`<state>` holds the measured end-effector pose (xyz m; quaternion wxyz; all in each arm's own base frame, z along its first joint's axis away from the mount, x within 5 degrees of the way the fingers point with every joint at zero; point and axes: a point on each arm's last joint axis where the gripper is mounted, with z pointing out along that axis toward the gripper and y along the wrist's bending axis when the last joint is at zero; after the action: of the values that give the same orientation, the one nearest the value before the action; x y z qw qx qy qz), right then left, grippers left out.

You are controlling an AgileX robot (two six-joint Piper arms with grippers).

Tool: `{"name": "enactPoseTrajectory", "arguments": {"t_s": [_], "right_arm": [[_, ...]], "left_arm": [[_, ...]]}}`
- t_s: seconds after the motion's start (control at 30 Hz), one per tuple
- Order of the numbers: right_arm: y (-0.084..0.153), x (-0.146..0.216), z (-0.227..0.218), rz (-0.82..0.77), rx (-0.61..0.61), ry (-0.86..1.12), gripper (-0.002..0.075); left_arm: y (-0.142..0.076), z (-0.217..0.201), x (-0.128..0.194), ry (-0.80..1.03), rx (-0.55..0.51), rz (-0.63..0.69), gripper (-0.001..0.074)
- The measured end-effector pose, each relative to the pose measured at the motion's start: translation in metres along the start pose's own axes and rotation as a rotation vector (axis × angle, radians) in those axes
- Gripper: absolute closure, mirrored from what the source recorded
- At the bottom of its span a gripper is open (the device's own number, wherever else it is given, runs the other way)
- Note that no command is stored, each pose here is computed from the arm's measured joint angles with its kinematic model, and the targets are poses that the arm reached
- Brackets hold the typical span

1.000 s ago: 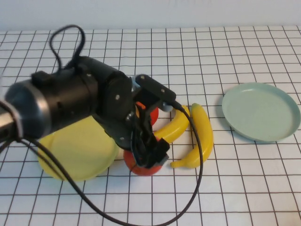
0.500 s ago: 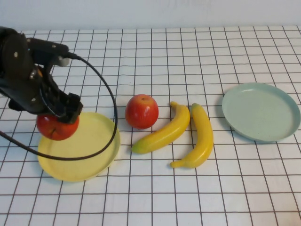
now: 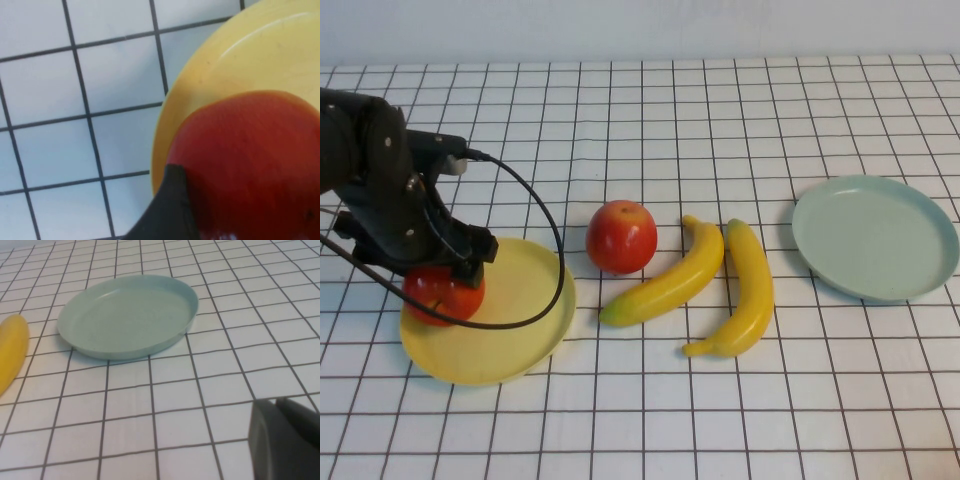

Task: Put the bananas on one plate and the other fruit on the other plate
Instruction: Put one type of fruit in the left plate

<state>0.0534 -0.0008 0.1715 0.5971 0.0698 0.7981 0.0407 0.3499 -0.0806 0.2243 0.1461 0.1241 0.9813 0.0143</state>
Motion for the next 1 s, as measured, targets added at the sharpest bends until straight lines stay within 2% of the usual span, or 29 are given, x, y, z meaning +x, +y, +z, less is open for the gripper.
{"name": "enactPoseTrajectory", "arguments": {"t_s": [0.13, 0.3, 0.37, 0.43, 0.77, 0.87, 1.0], "right_arm": [[0.000, 0.000, 0.000, 0.000, 0.000, 0.000, 0.0742], [0.000, 0.000, 0.000, 0.000, 0.000, 0.000, 0.0742], [0.000, 0.000, 0.000, 0.000, 0.000, 0.000, 0.0742], [0.000, 0.000, 0.000, 0.000, 0.000, 0.000, 0.0742], [0.000, 0.000, 0.000, 0.000, 0.000, 0.000, 0.0742], [0.000, 0.000, 0.000, 0.000, 0.000, 0.000, 0.0742], [0.000, 0.000, 0.000, 0.000, 0.000, 0.000, 0.0742]], "left_arm": [[-0.001, 0.000, -0.001, -0.001, 0.008, -0.011, 0.0144], [-0.003, -0.006, -0.007, -0.011, 0.064, 0.062, 0.0142], [-0.005, -0.013, -0.010, -0.006, 0.084, 0.084, 0.0092], [-0.006, -0.022, -0.015, -0.009, 0.094, 0.099, 0.0069], [-0.008, -0.092, -0.043, -0.087, 0.160, 0.129, 0.0066], [-0.007, -0.093, -0.041, -0.061, 0.152, 0.140, 0.0066], [-0.007, -0.076, -0.036, 0.005, 0.141, 0.148, 0.0066]]}}
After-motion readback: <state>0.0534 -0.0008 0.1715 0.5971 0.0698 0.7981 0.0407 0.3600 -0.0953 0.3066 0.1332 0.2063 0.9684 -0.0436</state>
